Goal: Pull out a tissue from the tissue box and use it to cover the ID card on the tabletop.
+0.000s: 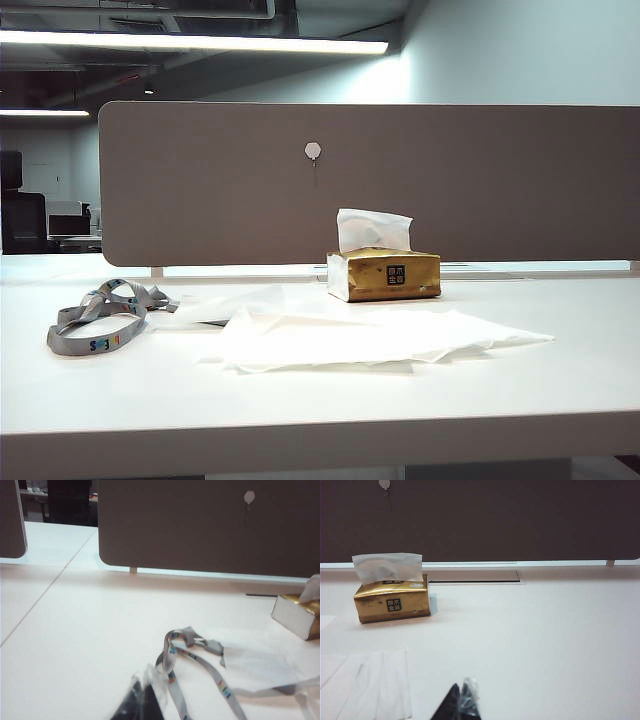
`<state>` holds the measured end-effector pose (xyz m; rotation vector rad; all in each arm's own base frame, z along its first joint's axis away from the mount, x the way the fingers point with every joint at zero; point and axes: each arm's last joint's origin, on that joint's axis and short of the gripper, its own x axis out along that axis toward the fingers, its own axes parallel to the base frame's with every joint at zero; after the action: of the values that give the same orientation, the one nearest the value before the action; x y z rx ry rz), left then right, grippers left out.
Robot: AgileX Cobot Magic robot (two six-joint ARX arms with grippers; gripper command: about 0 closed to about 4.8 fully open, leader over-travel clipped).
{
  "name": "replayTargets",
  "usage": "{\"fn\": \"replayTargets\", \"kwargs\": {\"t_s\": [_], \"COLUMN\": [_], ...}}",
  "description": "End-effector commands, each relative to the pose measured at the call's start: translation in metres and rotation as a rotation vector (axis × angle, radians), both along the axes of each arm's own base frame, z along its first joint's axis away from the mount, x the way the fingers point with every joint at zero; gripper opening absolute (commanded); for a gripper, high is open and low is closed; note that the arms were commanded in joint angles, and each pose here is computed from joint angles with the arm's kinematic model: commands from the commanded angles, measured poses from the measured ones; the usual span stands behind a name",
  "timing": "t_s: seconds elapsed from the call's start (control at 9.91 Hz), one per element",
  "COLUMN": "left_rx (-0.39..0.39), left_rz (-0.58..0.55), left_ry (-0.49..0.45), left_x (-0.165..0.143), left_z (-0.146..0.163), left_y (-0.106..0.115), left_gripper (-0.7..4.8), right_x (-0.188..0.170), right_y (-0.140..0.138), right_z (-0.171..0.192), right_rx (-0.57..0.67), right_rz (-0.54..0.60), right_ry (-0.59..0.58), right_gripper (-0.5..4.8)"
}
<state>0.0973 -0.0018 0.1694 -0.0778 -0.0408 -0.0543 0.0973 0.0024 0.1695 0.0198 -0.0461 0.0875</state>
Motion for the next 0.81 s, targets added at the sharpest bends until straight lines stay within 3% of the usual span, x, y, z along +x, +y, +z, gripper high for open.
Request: {"fn": "replayTargets", "kwargs": {"t_s": [0.1,0.5,0.81], "left_rx": [0.056,0.107,0.136], "left_rz": [0.004,0.005,-0.056], "left_ry": [0.029,0.027,0.015], "left_x": [-0.0001,-0.0001,-0.0003], "left_z": [-0.0021,-0.0022,-0.0016], "left_y": [0.0001,0.0000,-0.0018], "left_gripper": [-0.06,-0.06,-0.06], "right_x": [-0.0002,-0.0002,-0.0002], "right_y": [0.0006,0.0006,0.0007], "right_z": [0.0018,0.0018,0.0018], "right_rx": [0.002,0.002,0.002], "right_rz": [0.020,0.020,0.025], "right_ry": [-0.020,-0.020,-0.020], "right_gripper": [-0.05,-0.05,-0.05]}}
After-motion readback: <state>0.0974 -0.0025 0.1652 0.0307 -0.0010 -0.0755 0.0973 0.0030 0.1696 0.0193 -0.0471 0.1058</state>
